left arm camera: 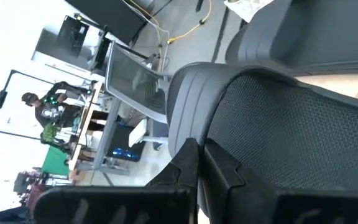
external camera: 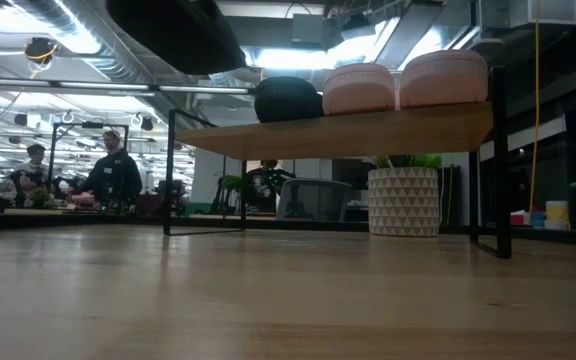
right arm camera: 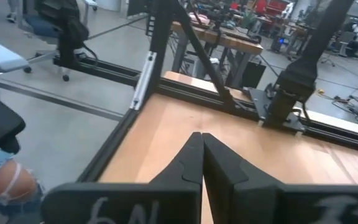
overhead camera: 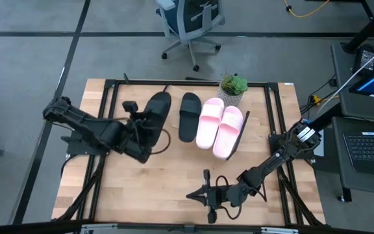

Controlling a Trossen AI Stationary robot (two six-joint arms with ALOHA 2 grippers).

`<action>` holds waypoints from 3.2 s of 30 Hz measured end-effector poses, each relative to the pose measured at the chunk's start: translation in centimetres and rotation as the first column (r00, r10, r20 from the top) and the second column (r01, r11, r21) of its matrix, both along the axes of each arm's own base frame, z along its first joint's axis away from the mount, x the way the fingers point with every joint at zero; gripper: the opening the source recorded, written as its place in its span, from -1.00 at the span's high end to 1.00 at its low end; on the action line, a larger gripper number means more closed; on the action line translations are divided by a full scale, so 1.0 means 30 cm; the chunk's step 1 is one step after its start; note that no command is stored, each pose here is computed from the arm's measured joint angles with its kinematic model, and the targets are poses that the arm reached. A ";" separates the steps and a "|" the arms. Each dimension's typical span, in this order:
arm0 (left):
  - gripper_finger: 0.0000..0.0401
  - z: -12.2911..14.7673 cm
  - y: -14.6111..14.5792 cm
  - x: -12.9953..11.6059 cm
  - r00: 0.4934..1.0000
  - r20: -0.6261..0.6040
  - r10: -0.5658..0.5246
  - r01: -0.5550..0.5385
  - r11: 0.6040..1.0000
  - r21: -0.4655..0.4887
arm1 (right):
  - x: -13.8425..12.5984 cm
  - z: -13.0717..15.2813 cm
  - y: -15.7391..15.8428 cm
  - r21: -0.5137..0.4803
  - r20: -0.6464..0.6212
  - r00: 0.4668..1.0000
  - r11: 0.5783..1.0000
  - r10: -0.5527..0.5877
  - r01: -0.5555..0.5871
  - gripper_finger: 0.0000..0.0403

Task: Pick and place slides into the shelf
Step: Put the black slide on the shelf

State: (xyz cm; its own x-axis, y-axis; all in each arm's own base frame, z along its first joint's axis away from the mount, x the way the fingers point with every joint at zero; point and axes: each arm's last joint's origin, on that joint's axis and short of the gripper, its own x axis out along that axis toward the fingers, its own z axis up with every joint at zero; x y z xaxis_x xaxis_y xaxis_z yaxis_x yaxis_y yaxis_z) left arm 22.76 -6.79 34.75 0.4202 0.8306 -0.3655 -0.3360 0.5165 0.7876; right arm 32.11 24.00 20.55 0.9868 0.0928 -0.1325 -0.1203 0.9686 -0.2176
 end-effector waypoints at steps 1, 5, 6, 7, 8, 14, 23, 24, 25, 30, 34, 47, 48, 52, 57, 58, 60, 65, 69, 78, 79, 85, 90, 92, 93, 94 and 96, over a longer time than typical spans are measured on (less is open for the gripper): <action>1.00 0.001 0.009 0.011 1.000 -0.008 0.000 0.000 1.000 0.000 | 0.003 0.000 -0.004 0.001 0.000 1.000 1.000 -0.004 0.004 0.96; 1.00 0.004 0.040 0.046 0.999 -0.042 -0.009 0.008 1.000 -0.012 | 0.010 -0.002 -0.015 0.009 -0.005 1.000 1.000 -0.005 0.005 0.96; 1.00 0.005 0.047 0.051 0.999 -0.047 -0.008 0.008 1.000 -0.007 | 0.011 -0.003 -0.015 0.021 -0.008 1.000 1.000 0.005 -0.005 0.96; 1.00 0.006 0.054 0.057 0.999 -0.048 -0.006 0.005 1.000 -0.004 | 0.011 -0.004 -0.014 0.023 -0.011 1.000 1.000 0.014 -0.014 0.96; 1.00 0.008 0.061 0.062 0.999 -0.049 -0.002 0.002 1.000 -0.002 | 0.011 -0.004 -0.014 0.024 -0.012 1.000 1.000 0.015 -0.015 0.96; 1.00 0.014 0.109 0.088 0.999 -0.045 0.030 -0.030 1.000 0.003 | 0.011 -0.004 -0.014 0.026 -0.012 1.000 1.000 0.015 -0.015 0.96; 1.00 0.023 0.181 0.123 0.998 -0.042 0.055 -0.056 0.998 -0.020 | 0.011 -0.006 -0.014 0.021 -0.018 1.000 1.000 0.016 -0.015 0.96; 1.00 0.025 0.188 0.127 0.998 -0.043 0.054 -0.055 0.998 -0.023 | 0.010 -0.007 -0.014 0.019 -0.022 1.000 1.000 0.016 -0.015 0.96; 1.00 0.025 0.194 0.130 0.998 -0.040 0.054 -0.055 0.998 -0.029 | 0.010 -0.009 -0.014 0.016 -0.026 1.000 1.000 0.016 -0.016 0.96; 1.00 0.026 0.233 0.136 0.996 -0.044 0.076 -0.078 0.996 -0.043 | 0.010 -0.011 -0.015 0.012 -0.032 0.999 1.000 0.016 -0.015 0.96; 1.00 0.026 0.265 0.136 0.993 -0.044 0.107 -0.109 0.993 -0.051 | 0.010 -0.012 -0.015 0.010 -0.034 0.999 1.000 0.016 -0.015 0.96; 1.00 -0.064 0.363 0.188 0.994 -0.041 0.099 -0.102 0.992 -0.069 | 0.009 -0.015 -0.015 0.004 -0.042 0.999 1.000 0.016 -0.016 0.96; 1.00 -0.071 0.370 0.190 0.995 -0.036 0.092 -0.095 0.992 -0.084 | 0.009 -0.015 -0.015 0.004 -0.042 0.999 1.000 0.016 -0.016 0.96; 1.00 -0.099 0.394 0.187 0.994 -0.050 0.096 -0.101 0.989 -0.110 | 0.009 -0.017 -0.015 0.000 -0.048 0.999 1.000 0.016 -0.016 0.96; 1.00 -0.129 0.403 0.186 0.994 -0.052 0.094 -0.100 0.987 -0.125 | 0.009 -0.019 -0.015 -0.003 -0.051 0.999 1.000 0.016 -0.016 0.96; 1.00 -0.134 0.403 0.187 0.994 -0.051 0.092 -0.097 0.987 -0.125 | 0.009 -0.019 -0.015 -0.004 -0.051 0.999 1.000 0.016 -0.016 0.96; 1.00 -0.144 0.402 0.189 0.995 -0.046 0.089 -0.094 0.987 -0.128 | 0.009 -0.019 -0.015 -0.004 -0.051 0.999 1.000 0.016 -0.016 0.96; 1.00 -0.162 0.401 0.193 0.997 -0.048 0.061 -0.067 0.988 -0.139 | 0.008 -0.020 -0.015 -0.008 -0.053 0.998 1.000 0.016 -0.016 0.96; 1.00 -0.163 0.400 0.198 0.999 -0.033 0.030 -0.035 0.984 -0.173 | 0.008 -0.020 -0.015 -0.017 -0.053 0.998 1.000 0.017 -0.018 0.96; 1.00 -0.167 0.395 0.204 1.000 -0.001 -0.011 0.011 0.970 -0.241 | 0.008 -0.021 -0.015 -0.045 -0.055 0.998 0.999 0.020 -0.023 0.96; 1.00 -0.167 0.394 0.205 1.000 0.003 -0.016 0.016 0.968 -0.250 | 0.008 -0.023 -0.016 -0.047 -0.057 0.998 0.999 0.020 -0.023 0.96; 1.00 -0.170 0.391 0.207 0.999 0.029 -0.034 0.041 0.953 -0.301 | 0.008 -0.024 -0.016 -0.050 -0.062 0.998 0.998 0.020 -0.023 0.96; 1.00 -0.172 0.387 0.211 0.997 0.052 -0.060 0.074 0.934 -0.350 | 0.008 -0.024 -0.016 -0.050 -0.062 0.998 0.998 0.020 -0.023 0.96; 1.00 -0.172 0.386 0.212 0.996 0.054 -0.065 0.080 0.932 -0.354 | 0.008 -0.024 -0.016 -0.050 -0.062 0.998 0.998 0.020 -0.023 0.96; 1.00 -0.172 0.386 0.212 0.996 0.055 -0.069 0.084 0.930 -0.358 | 0.008 -0.024 -0.016 -0.051 -0.062 0.998 0.998 0.020 -0.023 0.96; 1.00 -0.173 0.385 0.212 0.996 0.055 -0.073 0.088 0.928 -0.363 | 0.008 -0.024 -0.016 -0.050 -0.062 0.998 0.998 0.020 -0.023 0.96; 1.00 -0.173 0.387 0.212 0.995 0.058 -0.078 0.094 0.923 -0.373 | 0.008 -0.024 -0.016 -0.050 -0.062 0.998 0.998 0.020 -0.023 0.96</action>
